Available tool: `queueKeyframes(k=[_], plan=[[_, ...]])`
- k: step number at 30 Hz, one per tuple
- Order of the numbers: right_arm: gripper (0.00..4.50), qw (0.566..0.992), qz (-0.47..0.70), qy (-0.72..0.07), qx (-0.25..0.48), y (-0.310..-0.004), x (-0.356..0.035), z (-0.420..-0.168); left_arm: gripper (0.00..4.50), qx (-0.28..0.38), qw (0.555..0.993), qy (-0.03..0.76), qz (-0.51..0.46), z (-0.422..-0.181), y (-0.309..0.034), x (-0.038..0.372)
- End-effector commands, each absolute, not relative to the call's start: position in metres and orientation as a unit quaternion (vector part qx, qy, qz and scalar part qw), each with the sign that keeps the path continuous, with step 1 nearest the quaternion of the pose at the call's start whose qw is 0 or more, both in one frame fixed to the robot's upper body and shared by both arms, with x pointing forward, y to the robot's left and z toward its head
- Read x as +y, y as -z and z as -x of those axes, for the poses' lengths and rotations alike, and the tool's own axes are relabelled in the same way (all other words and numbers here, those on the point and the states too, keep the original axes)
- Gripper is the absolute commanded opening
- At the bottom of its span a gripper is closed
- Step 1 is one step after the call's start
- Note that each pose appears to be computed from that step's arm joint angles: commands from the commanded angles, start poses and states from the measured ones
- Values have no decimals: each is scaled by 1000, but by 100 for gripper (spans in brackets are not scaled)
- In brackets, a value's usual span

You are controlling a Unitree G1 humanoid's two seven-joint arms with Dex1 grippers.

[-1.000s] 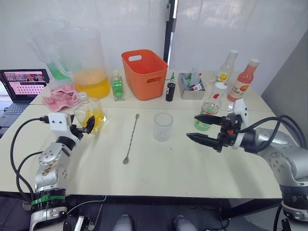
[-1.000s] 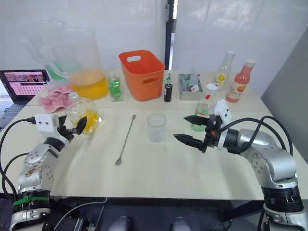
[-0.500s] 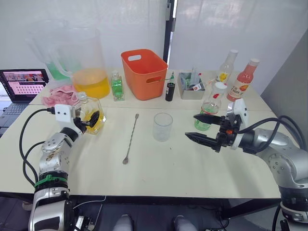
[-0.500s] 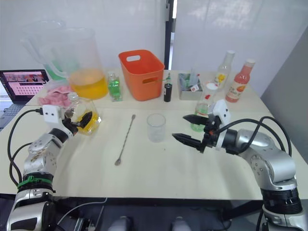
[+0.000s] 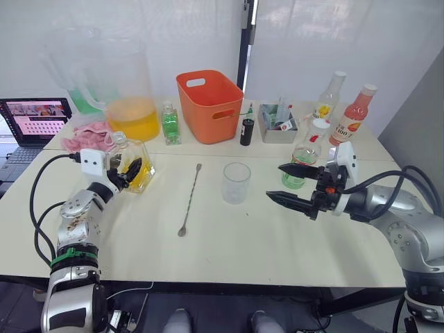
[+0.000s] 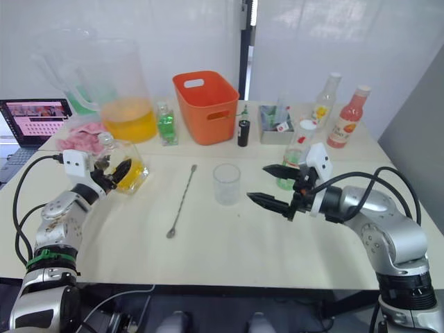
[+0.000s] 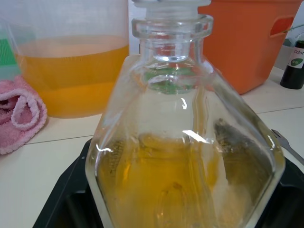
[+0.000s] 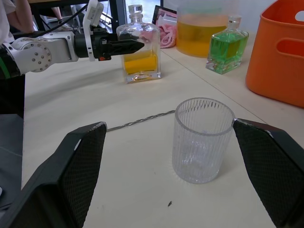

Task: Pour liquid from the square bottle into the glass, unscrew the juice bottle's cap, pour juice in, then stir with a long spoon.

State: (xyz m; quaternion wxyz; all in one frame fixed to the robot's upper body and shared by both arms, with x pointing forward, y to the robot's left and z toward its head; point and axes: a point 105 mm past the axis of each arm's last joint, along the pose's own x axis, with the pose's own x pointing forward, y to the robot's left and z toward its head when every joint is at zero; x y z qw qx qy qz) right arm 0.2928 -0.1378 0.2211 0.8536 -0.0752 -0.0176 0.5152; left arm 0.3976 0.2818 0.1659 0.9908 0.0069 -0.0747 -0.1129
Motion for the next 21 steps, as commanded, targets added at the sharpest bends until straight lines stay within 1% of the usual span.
queueKeyframes(k=[1, 3, 5, 7, 9, 10, 14, 18, 21], plan=[[450, 847, 86, -522, -44, -237, -136, -287, 281, -146, 982, 123, -8, -391, -208, 282], [450, 846, 87, -524, -44, -238, -136, -287, 281, -157, 975, 155, -22, -383, -219, 273], [450, 846, 86, -525, -45, -240, -136, -286, 281, -165, 966, 195, -37, -370, -227, 263], [450, 845, 87, -526, -45, -241, -137, -285, 281, -165, 955, 239, -50, -355, -232, 255], [450, 844, 85, -528, -44, -242, -137, -284, 281, -163, 947, 271, -60, -344, -235, 248], [450, 841, 84, -533, -43, -242, -136, -282, 281, -162, 940, 295, -49, -338, -239, 241], [450, 830, 78, -551, -33, -242, -133, -275, 281, -140, 906, 397, -40, -317, -246, 210], [450, 822, 78, -564, -21, -241, -134, -267, 281, -114, 865, 486, -47, -303, -247, 175], [450, 821, 79, -565, -14, -239, -137, -262, 281, -99, 838, 534, -51, -297, -244, 152]])
